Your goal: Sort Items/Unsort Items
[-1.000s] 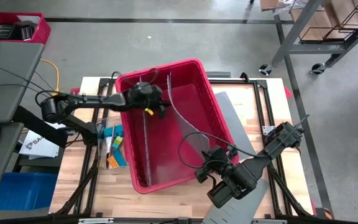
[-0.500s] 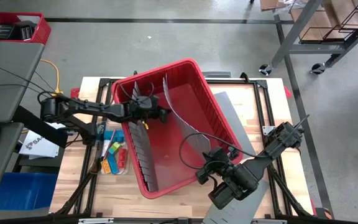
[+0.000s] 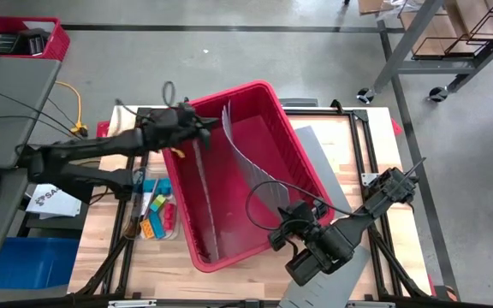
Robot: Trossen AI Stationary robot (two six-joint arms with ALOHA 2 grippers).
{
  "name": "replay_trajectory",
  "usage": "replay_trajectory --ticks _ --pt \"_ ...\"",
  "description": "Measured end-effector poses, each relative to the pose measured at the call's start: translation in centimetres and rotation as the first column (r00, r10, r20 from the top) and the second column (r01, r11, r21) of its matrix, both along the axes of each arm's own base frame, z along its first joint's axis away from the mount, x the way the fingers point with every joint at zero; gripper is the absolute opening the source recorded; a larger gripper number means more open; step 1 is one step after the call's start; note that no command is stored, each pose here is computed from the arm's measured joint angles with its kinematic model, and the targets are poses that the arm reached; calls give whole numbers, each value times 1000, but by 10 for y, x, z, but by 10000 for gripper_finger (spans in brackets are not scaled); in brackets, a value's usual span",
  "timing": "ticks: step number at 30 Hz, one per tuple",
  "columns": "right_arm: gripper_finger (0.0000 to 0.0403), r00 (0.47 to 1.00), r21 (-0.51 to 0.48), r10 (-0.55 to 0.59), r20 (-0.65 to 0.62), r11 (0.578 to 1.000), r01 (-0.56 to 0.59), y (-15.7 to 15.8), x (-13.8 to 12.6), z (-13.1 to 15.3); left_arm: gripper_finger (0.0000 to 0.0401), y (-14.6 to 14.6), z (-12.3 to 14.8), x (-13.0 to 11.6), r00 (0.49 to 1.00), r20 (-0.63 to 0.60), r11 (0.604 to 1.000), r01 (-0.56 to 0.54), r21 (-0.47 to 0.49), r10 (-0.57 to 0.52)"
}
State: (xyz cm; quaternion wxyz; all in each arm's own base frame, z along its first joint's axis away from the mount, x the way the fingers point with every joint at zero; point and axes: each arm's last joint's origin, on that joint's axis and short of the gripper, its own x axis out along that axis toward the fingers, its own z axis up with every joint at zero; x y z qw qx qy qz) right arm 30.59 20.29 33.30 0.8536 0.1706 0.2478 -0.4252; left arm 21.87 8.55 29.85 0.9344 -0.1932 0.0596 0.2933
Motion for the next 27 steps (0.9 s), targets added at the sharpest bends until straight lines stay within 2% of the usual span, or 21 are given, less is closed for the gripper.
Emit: replay_trajectory --ticks 3,6,11,17,21,27 --pt "0 1000 5 -8 12 1000 8 0 0 0 0 -3 17 -19 998 -58 995 -13 97 19" --pt "0 1000 3 -23 9 1000 23 1 3 -6 0 -8 26 -36 996 -69 990 -54 132 63" --pt "0 998 31 -56 40 998 54 1 8 -11 0 -11 22 -47 985 -146 991 -72 109 87" --pt "0 998 41 -56 40 998 54 1 8 -11 0 -13 19 -49 982 -168 994 -74 82 87" --pt "0 998 26 -56 34 998 55 2 8 -13 0 -13 19 -49 979 -185 993 -64 100 81" --pt "0 997 11 -72 32 997 72 1 10 -27 0 -13 18 -49 980 -190 994 -43 101 62"
